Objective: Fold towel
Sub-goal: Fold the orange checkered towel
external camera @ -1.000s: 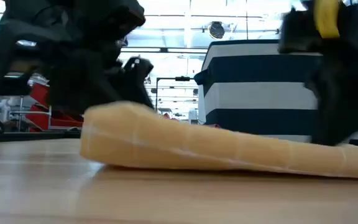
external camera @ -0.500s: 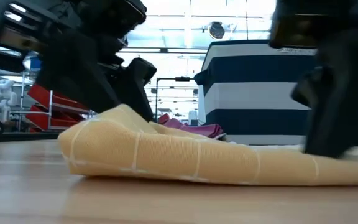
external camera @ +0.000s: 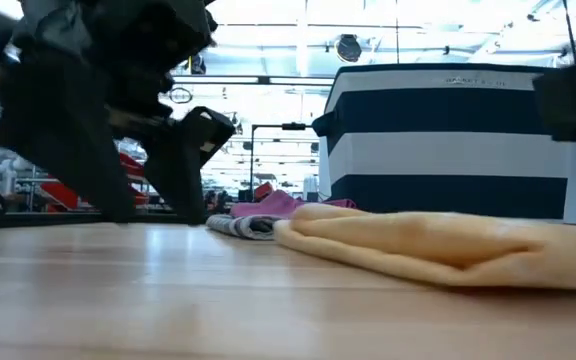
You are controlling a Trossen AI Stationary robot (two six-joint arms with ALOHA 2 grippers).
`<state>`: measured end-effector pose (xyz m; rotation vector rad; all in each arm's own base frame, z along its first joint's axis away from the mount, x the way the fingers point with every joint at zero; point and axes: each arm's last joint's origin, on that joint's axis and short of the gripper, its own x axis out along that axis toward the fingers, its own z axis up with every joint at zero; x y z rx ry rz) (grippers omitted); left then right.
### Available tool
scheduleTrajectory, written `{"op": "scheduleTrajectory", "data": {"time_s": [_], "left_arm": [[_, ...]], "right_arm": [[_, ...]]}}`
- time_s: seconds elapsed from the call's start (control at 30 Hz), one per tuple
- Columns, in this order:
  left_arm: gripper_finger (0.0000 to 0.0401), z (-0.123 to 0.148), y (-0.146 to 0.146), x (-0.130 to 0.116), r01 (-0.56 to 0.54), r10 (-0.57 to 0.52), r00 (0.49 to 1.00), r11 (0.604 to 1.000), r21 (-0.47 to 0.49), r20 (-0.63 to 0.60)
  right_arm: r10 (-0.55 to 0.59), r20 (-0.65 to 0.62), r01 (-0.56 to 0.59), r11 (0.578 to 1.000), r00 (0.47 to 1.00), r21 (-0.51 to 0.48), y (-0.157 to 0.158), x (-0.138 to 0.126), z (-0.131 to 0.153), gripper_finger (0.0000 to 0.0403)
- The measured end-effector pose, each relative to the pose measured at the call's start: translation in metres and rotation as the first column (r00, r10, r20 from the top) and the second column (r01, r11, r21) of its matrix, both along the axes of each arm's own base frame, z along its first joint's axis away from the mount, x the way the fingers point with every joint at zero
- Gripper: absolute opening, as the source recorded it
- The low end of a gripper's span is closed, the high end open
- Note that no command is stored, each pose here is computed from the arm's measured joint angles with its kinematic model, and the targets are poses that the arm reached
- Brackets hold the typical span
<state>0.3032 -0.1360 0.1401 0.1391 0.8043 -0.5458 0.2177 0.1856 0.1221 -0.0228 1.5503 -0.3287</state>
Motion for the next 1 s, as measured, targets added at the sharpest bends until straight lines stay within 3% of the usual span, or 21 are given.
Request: {"op": "scheduleTrajectory", "data": {"time_s": [0.13,0.3,0.5,0.67,0.77,0.9,1.0], "left_arm": [[0.0222,-0.003,0.005,-0.001,-0.106,0.104,0.994,0.983,0.146,0.027],[0.0222,-0.001,0.018,0.006,-0.220,0.204,0.974,0.954,0.202,0.096],[0.0222,0.005,0.043,0.021,-0.336,0.314,0.936,0.931,0.139,0.158],[0.0222,0.010,0.059,0.031,-0.350,0.342,0.923,0.937,0.015,0.177],[0.0222,0.005,0.066,0.034,-0.345,0.348,0.927,0.937,-0.046,0.137],[0.0222,-0.007,0.065,0.036,-0.360,0.365,0.927,0.930,-0.068,0.088],[0.0222,-0.013,0.062,0.037,-0.473,0.472,0.875,0.881,-0.023,0.110]], "right_arm": [[-0.021,-0.002,0.021,0.999,1.000,-0.028,-0.007,-0.007,0.013,0.0131],[-0.033,0.246,0.037,0.999,0.969,-0.010,0.000,0.007,0.044,0.0131],[-0.054,0.516,-0.003,0.994,0.855,0.109,0.012,0.043,0.047,0.0131],[-0.072,0.533,0.002,0.991,0.843,0.131,0.011,0.058,0.030,0.0131],[-0.074,0.502,0.008,0.991,0.862,0.132,0.011,0.062,0.016,0.0131],[-0.083,0.487,0.015,0.990,0.870,0.142,0.013,0.066,0.003,0.0131],[-0.087,0.478,0.018,0.989,0.874,0.147,0.013,0.069,-0.004,0.0131]]}}
